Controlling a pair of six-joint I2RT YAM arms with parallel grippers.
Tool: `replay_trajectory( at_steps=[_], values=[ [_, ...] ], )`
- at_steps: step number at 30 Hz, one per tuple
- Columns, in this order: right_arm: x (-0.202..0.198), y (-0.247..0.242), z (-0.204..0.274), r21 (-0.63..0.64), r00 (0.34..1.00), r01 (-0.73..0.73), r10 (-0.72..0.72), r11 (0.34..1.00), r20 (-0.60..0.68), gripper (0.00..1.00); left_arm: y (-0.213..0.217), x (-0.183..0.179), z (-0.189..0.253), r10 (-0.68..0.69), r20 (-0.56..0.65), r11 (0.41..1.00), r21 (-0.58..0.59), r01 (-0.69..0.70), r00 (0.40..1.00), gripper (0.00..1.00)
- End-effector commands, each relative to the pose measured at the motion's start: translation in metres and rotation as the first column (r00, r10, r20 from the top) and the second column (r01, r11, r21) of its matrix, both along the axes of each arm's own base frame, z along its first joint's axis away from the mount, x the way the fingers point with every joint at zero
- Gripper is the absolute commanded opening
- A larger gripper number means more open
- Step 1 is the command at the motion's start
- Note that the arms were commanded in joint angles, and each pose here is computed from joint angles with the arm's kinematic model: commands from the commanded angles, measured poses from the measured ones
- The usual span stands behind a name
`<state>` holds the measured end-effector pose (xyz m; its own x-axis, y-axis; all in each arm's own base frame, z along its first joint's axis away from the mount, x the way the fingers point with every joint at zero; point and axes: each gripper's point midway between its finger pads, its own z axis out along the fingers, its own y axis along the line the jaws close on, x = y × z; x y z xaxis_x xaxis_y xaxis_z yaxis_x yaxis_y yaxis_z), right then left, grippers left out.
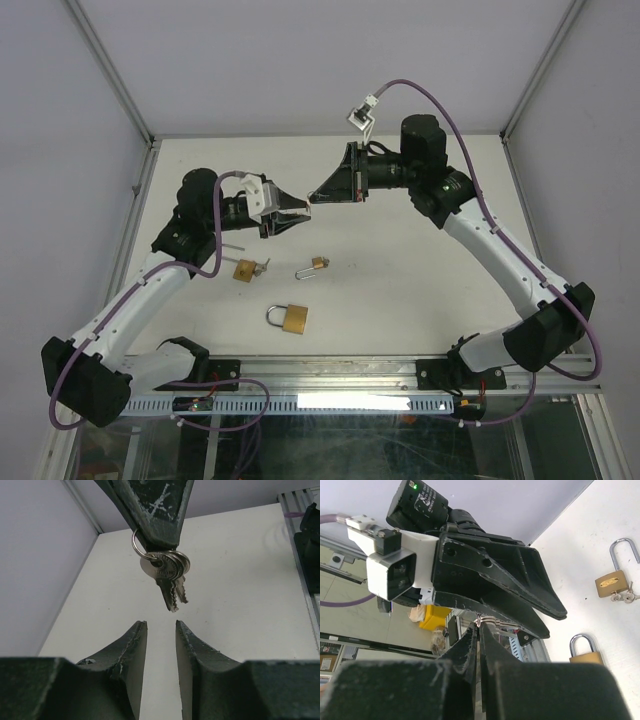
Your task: Unlock with the key
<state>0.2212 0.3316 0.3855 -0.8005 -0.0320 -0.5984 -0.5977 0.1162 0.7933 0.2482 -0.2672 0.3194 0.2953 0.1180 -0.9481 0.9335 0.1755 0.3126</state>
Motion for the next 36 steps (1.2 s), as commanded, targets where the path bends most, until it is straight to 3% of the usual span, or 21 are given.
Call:
replay_trajectory(
  at_steps=[1,4,10,14,16,18,21,24,32,36],
  values=[
    [-0.012,-0.005,0.028,0.062,0.994,-0.036,0.029,0.997,0.104,0.0,-0.003,-0.013,0.046,-0.055,0.137,0.996,-0.056,0.063,0.989,0.28],
    [-0.012,-0.006,0.025,0.062,0.995,-0.033,0.026,0.998,0.101,0.0,-0.002,-0.016,0.052,-0.058,0.139,0.996,-0.064,0.068,0.989,0.24],
    [-0.008,-0.004,0.026,0.069,0.994,-0.02,0.012,0.997,0.108,0.0,-0.006,-0.027,0.05,-0.123,0.079,0.989,-0.076,0.129,0.989,0.26],
    [-0.004,-0.004,0.028,0.08,0.994,0.013,-0.022,0.997,0.104,0.0,-0.003,-0.02,0.052,-0.067,0.081,0.993,-0.09,0.074,0.994,0.25],
    [0.018,-0.006,0.028,0.07,0.983,0.157,-0.163,0.985,0.088,0.0,0.003,-0.011,0.049,0.017,0.097,0.996,-0.092,-0.008,0.995,0.38],
    [0.043,-0.012,0.023,0.053,0.941,0.335,-0.337,0.941,0.025,0.0,0.013,0.001,0.039,0.123,0.091,0.989,-0.099,-0.114,0.988,0.45],
    [0.07,-0.027,0.021,0.061,0.832,0.549,-0.538,0.833,-0.135,0.0,0.025,0.012,0.033,0.25,0.037,0.959,-0.146,-0.242,0.968,0.46],
    [0.087,-0.045,0.008,0.057,0.706,0.697,-0.669,0.715,-0.233,0.0,0.021,0.005,0.03,0.208,0.0,0.966,-0.155,-0.205,0.978,0.44],
    [0.101,-0.063,-0.005,0.021,0.532,0.83,-0.781,0.557,-0.327,0.0,-0.017,0.013,0.038,0.065,-0.181,0.961,-0.252,-0.11,0.981,0.32],
    [0.103,-0.067,-0.009,0.009,0.473,0.862,-0.798,0.507,-0.372,0.0,-0.03,0.023,0.035,0.039,-0.237,0.951,-0.288,-0.109,0.971,0.35]
  ],
)
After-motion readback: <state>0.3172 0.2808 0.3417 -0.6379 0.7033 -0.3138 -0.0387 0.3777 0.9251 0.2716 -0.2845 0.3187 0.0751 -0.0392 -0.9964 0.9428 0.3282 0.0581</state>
